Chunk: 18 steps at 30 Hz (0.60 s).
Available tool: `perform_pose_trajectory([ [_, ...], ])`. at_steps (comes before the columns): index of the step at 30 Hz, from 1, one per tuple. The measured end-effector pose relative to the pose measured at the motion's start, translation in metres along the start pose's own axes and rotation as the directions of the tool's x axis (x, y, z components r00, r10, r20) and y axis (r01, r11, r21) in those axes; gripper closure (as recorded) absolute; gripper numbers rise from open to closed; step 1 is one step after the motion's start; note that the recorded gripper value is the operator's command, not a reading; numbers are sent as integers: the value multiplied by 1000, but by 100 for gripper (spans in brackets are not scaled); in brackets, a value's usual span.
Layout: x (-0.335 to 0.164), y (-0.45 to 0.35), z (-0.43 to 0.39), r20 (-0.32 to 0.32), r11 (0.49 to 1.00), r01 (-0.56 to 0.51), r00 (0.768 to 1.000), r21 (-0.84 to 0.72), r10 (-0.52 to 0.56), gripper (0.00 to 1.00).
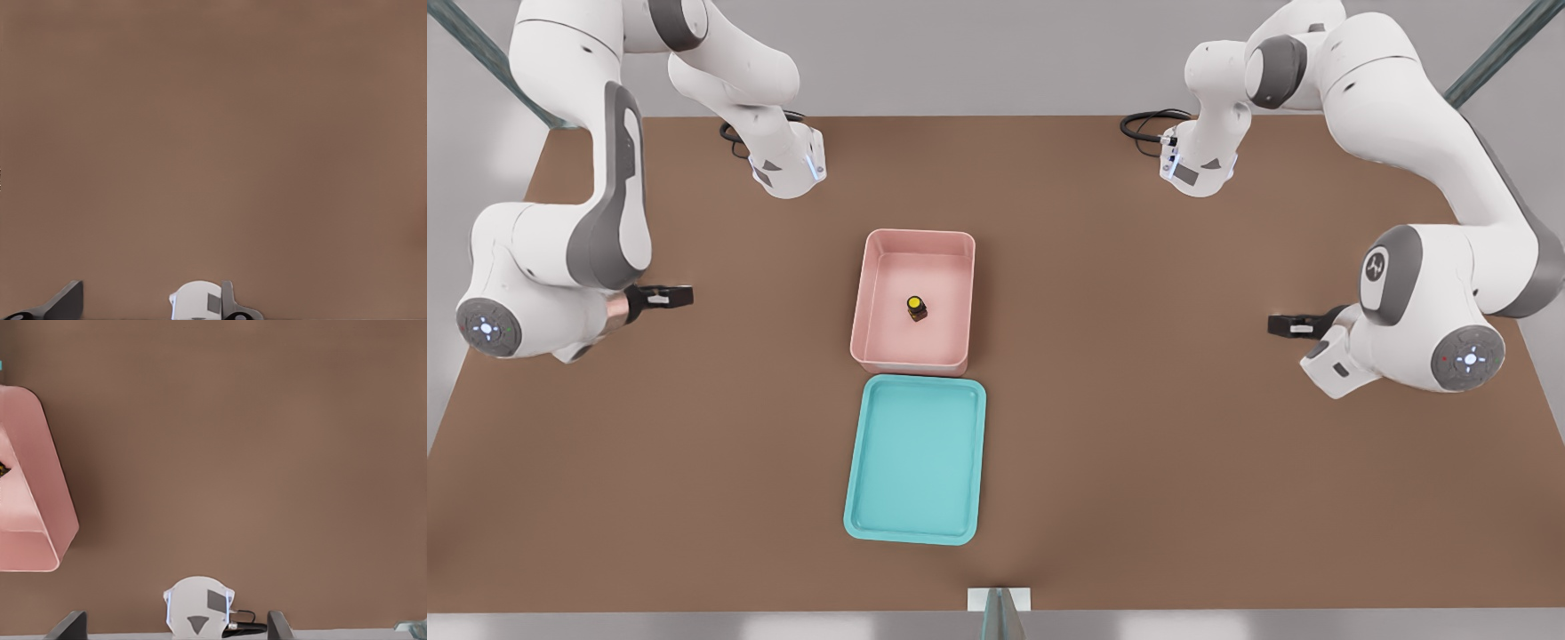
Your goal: The left arm remains still, and the right arm places the button from the box into the tray
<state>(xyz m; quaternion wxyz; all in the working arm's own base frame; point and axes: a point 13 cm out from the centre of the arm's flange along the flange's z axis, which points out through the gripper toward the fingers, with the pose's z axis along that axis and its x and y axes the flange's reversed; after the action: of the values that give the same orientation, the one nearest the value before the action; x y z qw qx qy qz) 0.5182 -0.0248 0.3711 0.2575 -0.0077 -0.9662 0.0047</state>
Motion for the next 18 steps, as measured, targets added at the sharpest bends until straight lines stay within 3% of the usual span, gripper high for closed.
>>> perform_pose_trajectory([
  [3, -29, 6, -12, 124, 1000, 11, 992, 8, -12, 0],
  [6, -45, 105, -17, 195, 991, 126, 972, 47, -132, 0],
  [13, -27, 225, 127, 217, 988, 131, 965, 82, -146, 0],
  [18, -18, 283, 198, 312, 996, 58, 947, 71, -77, 0],
])
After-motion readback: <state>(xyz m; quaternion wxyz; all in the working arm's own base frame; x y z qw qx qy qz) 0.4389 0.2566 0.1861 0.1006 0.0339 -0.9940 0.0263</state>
